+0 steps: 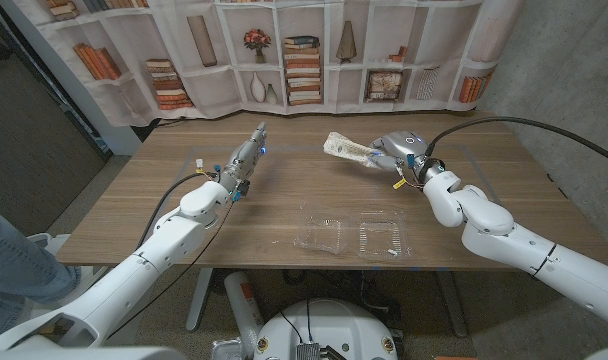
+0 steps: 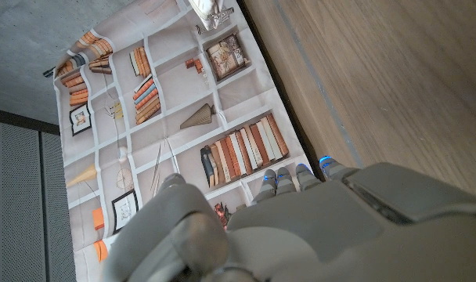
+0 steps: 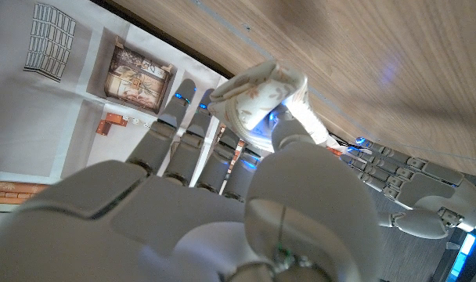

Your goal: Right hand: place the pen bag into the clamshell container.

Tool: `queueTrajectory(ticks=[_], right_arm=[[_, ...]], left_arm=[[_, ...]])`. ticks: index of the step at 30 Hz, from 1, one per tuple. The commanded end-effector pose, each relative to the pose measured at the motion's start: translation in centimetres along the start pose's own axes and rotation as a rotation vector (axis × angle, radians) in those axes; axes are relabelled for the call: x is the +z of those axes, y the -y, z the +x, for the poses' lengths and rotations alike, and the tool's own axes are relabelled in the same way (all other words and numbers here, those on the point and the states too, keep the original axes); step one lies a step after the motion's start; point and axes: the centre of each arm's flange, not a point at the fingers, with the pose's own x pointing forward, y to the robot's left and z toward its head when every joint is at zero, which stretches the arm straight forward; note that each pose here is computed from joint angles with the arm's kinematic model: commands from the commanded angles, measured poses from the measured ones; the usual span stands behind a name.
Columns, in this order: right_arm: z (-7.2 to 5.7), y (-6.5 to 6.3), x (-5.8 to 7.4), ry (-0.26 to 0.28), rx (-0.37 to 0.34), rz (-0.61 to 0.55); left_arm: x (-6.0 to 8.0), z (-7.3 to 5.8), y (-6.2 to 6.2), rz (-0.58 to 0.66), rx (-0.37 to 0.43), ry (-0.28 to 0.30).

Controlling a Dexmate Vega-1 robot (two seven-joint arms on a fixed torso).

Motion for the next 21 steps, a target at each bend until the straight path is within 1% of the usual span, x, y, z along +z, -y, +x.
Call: queueTrajectory(ticks=[1,13,21], right_arm=[[-1.1,0.4,0.1,0.005,-0.033,0.008],[-2.3,0.8,0.2,0.005,-0.064,0.013],[-3.0,1.0,0.4,0.018,-0.074,0.018]], left_arm=[[0.3,-0.1,-0.1,0.004,0.0,0.006],[0.3,0.1,-0.3,-0.003,-0.006,0.004],[0.5,0.3,-0.4,0.002,-0.009,0.005]])
